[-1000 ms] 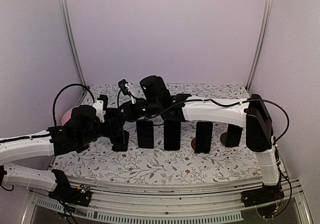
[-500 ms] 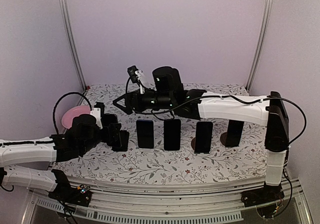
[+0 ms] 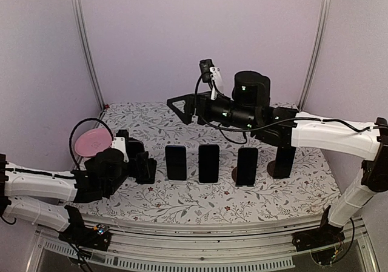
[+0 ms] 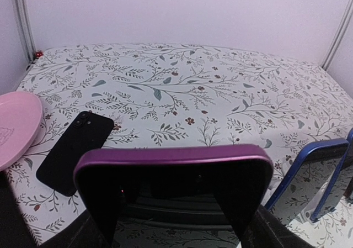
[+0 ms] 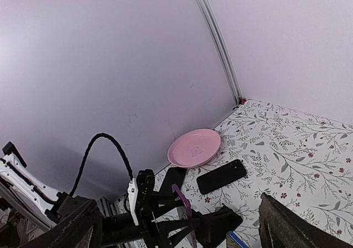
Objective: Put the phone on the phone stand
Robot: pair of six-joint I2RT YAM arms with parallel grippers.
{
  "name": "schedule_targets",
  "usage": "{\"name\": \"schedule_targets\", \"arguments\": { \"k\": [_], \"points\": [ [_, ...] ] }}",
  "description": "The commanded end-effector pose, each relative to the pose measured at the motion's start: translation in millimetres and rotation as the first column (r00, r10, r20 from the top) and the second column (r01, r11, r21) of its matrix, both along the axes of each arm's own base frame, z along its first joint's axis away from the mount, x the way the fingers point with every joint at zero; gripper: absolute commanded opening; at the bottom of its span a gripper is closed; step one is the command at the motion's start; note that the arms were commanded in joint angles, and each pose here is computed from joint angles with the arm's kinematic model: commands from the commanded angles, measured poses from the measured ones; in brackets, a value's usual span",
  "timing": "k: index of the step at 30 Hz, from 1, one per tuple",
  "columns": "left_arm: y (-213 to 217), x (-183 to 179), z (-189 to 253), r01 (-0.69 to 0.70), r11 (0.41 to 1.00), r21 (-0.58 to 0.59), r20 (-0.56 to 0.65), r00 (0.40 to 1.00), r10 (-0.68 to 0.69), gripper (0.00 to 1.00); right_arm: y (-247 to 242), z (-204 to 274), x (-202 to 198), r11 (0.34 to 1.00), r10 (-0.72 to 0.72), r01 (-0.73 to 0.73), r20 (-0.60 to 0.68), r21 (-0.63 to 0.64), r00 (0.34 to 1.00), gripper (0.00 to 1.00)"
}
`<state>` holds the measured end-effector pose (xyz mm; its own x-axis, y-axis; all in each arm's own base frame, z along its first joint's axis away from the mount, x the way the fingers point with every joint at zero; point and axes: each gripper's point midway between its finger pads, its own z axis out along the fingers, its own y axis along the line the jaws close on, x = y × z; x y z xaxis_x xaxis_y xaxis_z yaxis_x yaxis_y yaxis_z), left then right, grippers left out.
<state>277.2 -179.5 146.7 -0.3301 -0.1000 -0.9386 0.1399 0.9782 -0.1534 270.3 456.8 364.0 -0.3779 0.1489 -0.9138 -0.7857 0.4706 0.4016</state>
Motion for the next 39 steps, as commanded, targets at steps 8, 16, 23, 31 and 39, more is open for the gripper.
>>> {"name": "schedule_targets", "arguments": {
  "k": [8,16,23,31,39],
  "points": [
    [1,9,-7,-0.117,0.993,-0.014,0.045,0.992,0.118,0.45,-65,31,-22,0.990,-0.079,0.077,0.009,0.116,0.997,0.99],
    [-10,15,-16,-0.119,0.993,0.004,0.030,0.992,0.119,0.46,-77,31,-28,0.989,-0.091,0.089,0.009,0.122,0.996,0.99],
    [-10,17,-25,-0.148,0.989,0.014,0.015,0.989,0.147,0.45,-78,27,-30,0.990,-0.082,0.080,0.007,0.117,0.997,0.99],
    [-12,19,-32,-0.158,0.987,0.027,-0.001,0.987,0.158,0.46,-76,27,-31,0.991,-0.072,0.069,0.019,0.111,0.997,0.99],
    [-15,18,-41,-0.143,0.989,0.039,-0.022,0.989,0.144,0.62,-77,23,-31,0.992,-0.077,0.074,0.020,0.101,0.997,0.99]
  ]
}}
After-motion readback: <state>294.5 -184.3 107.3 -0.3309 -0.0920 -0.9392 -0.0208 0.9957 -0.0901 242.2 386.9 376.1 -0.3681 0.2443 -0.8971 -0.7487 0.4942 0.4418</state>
